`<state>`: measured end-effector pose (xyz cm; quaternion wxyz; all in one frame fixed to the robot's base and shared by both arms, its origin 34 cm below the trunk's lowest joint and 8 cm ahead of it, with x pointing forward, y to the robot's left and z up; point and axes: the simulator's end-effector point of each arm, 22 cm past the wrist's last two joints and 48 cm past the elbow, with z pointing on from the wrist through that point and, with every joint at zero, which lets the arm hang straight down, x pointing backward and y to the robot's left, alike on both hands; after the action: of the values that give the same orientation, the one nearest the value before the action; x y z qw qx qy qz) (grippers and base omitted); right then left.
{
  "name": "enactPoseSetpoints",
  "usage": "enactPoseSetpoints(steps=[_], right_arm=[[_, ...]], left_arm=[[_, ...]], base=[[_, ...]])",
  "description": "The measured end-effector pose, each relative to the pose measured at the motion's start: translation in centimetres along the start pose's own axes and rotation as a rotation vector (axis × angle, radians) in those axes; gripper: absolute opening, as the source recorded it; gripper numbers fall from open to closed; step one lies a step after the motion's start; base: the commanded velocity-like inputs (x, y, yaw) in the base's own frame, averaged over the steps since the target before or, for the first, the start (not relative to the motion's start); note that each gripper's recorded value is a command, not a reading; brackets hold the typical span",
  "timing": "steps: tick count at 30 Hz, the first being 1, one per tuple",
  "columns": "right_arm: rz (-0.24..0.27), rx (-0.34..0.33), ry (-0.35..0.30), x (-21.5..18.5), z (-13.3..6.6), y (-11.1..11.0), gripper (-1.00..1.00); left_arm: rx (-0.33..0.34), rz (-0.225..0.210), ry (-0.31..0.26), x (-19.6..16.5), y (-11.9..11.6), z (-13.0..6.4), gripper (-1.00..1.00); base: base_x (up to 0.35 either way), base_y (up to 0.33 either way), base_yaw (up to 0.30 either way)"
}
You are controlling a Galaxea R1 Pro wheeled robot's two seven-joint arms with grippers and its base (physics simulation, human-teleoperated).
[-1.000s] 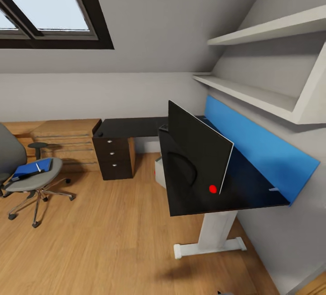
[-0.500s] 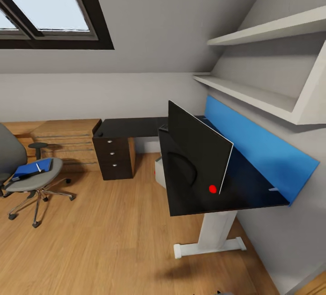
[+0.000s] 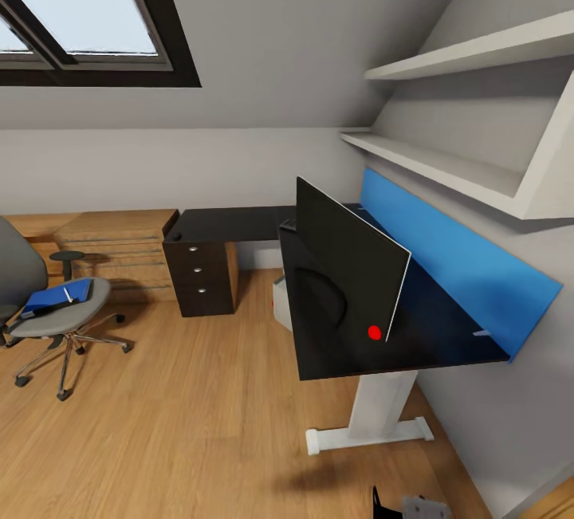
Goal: In the bedroom, organize the workspace by keeping the computer under the desk, ensuring the monitor is on the desk, placing the keyboard on the desk next to the monitor, placing the mouse on the desk next to the keyboard, moving the folder from the swivel chair onto the desk next to the mouse, stacking the notebook on top of the folder with the pen on top of the notebook, and positioning the swivel chair next to the desk.
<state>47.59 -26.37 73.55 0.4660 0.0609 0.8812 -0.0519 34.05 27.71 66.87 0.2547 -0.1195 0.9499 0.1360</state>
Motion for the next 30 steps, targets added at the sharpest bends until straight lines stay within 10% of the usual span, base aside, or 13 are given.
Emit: enactPoseSetpoints(steps=[13,22,30], right_arm=[[0.032,0.051,0.022,0.1,0.4,-1.9,1.0],[0.029,0.08,-0.101,-3.3,0.8,-4.2,1.0],[0.048,0.227,-0.216,-17.4,6.9,-11.6,1.0]], left_arm=[[-0.001,-0.001,-0.002,-0.1,0.1,0.0,1.0],[-0.005,0.008,0.008,0.5,0.3,0.0,1.0],[-0.003,0.015,0.011,0.8,0.3,0.0,1.0]], base=[[0.0,0.0,0.0],[0.0,0.0,0.0],[0.0,0.0,0.0]])
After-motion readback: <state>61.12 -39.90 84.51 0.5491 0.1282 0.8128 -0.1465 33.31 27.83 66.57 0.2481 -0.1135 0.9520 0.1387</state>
